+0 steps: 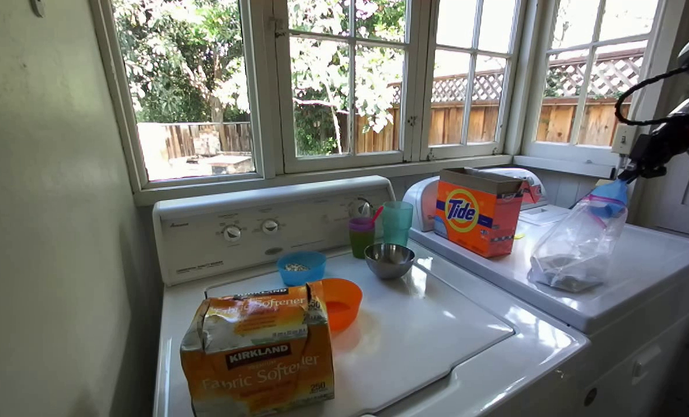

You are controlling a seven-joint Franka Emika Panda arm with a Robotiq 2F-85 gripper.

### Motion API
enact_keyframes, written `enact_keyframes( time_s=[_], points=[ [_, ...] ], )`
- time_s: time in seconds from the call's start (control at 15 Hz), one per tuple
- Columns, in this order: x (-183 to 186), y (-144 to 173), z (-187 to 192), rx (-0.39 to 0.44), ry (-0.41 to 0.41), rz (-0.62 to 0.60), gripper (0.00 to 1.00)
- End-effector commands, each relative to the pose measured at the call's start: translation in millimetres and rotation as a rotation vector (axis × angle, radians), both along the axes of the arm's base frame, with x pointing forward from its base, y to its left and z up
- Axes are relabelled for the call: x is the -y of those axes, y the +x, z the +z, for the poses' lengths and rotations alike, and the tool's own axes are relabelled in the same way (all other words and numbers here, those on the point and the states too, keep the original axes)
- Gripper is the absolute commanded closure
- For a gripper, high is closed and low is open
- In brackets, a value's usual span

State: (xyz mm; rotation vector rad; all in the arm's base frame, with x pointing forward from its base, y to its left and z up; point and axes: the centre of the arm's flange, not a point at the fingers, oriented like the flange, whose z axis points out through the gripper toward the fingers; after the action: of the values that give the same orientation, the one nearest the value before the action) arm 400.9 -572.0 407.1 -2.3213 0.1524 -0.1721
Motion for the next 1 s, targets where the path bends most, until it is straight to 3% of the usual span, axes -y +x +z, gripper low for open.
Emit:
enact_keyframes(
  time_s=[0.0,0.93],
  points=[
    [19.1,5.8,7.0,-0.029,0.052,-0.01,0.98],
    [24.9,-1.6,20.5,-0.085,0.096,0.024,0.98]
  ],
)
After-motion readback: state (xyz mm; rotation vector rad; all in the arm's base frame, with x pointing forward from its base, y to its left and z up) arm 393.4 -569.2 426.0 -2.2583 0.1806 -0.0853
